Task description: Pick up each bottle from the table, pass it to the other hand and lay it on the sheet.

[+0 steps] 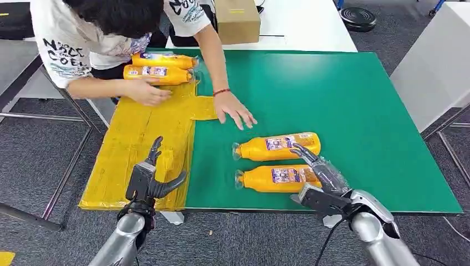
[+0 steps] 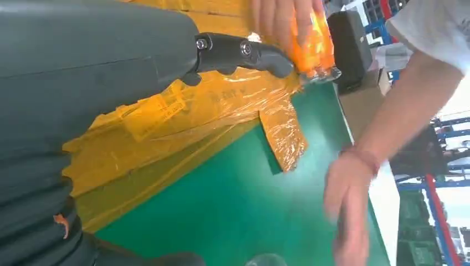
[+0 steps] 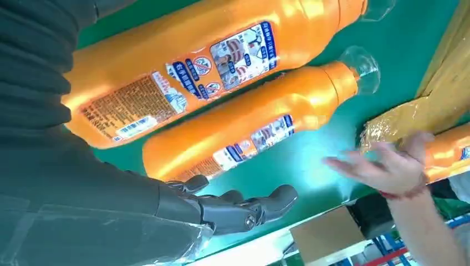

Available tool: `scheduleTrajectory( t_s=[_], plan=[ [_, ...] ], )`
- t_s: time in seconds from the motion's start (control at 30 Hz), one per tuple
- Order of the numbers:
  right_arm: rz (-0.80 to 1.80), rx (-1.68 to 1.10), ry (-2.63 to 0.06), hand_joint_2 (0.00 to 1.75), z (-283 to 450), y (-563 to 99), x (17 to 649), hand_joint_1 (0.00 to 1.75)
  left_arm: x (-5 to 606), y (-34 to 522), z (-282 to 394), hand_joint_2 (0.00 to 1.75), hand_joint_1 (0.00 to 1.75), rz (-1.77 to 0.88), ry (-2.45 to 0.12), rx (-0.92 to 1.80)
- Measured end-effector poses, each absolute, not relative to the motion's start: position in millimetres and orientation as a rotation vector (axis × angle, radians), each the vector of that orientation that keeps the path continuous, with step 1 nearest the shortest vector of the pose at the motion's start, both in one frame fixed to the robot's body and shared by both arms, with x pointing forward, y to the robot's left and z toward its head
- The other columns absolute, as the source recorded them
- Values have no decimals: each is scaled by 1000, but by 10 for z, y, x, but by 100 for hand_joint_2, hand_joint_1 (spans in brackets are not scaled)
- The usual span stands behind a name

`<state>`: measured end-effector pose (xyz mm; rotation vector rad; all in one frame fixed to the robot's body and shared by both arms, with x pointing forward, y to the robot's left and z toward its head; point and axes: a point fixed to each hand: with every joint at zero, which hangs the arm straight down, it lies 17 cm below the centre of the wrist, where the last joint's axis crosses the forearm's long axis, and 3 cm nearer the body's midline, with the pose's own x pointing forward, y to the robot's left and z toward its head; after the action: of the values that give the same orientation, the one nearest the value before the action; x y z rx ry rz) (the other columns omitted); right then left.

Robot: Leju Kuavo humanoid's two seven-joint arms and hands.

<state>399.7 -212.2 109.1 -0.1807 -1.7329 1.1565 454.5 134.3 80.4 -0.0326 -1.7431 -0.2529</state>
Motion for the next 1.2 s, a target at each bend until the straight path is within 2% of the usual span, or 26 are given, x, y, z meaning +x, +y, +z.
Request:
scheduleTrajectory(
  t_s=[0.3,0.7,1.2],
  plan=[
    [1177,-224,-1639,175,1016,-2482,3896,0,4552,1364,788,175,0,-225,-1726,-41],
    [1198,-249,-1608,175,989,-2620,3904,0,4560,1386,781,175,0,-199,-1717,-48],
    [1196,-361,-1483,175,752,-2889,4522,0,4589,1344,798,175,0,-187,-1719,-39]
  ],
)
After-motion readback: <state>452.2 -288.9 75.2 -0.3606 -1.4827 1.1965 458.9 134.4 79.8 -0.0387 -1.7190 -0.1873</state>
